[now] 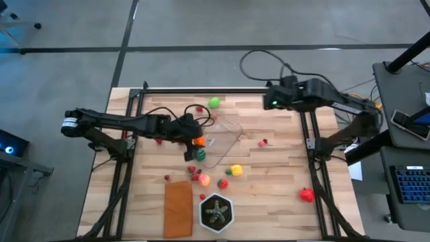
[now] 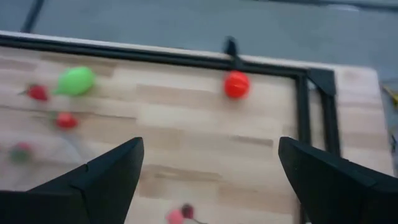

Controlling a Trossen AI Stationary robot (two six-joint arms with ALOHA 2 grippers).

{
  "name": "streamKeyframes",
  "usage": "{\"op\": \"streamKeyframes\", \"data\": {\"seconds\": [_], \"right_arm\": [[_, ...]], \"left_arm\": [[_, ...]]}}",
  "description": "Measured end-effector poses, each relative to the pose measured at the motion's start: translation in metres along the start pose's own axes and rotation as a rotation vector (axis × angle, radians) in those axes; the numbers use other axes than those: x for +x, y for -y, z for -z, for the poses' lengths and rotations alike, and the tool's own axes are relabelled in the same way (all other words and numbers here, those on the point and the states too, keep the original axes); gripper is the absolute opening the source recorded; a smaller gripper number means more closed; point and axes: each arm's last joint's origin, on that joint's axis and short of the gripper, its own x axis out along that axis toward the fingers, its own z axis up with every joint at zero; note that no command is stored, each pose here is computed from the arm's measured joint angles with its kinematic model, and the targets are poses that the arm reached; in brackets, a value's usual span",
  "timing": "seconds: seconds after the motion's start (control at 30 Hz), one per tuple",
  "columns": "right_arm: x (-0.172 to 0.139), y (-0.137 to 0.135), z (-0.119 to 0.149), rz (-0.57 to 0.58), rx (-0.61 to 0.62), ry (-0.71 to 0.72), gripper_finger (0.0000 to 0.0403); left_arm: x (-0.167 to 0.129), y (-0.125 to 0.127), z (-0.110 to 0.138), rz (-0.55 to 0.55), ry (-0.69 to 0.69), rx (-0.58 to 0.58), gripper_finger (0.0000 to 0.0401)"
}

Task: Pick and placing Produce into tupperware
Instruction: Put the orange into the transparent bin, then put the red tomato into the transparent bin

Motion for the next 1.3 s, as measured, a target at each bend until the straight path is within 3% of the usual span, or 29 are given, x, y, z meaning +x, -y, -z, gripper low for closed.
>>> {"op": "streamKeyframes", "data": {"seconds": [0.2,0.4,0.67,0.93,1.1,1.3], "right_arm": [[0.014,0.038,0.023,-0.071,0.069,-0.021,0.0365],[0.038,0.05,0.049,-0.158,0.094,-0.045,0.0365],[0.069,0.055,0.074,-0.059,0.028,-0.086,0.0365],[0.084,0.059,0.073,0.021,0.095,-0.085,0.0365],[0.101,0.061,0.053,-0.012,0.177,-0.077,0.0365],[0.15,0.066,0.019,-0.028,0.21,-0.124,0.0365]], "left_arm": [[0.011,0.0,0.005,0.026,-0.046,-0.053,0.0233],[0.053,0.003,0.011,0.024,-0.155,-0.049,0.0233],[0.088,0.005,0.014,-0.02,-0.242,-0.147,0.0255],[0.083,-0.009,0.001,-0.211,-0.166,-0.174,0.0328],[0.069,-0.013,-0.011,-0.171,-0.142,-0.188,0.0342],[0.021,-0.024,-0.023,-0.171,-0.095,-0.309,0.0343]]}}
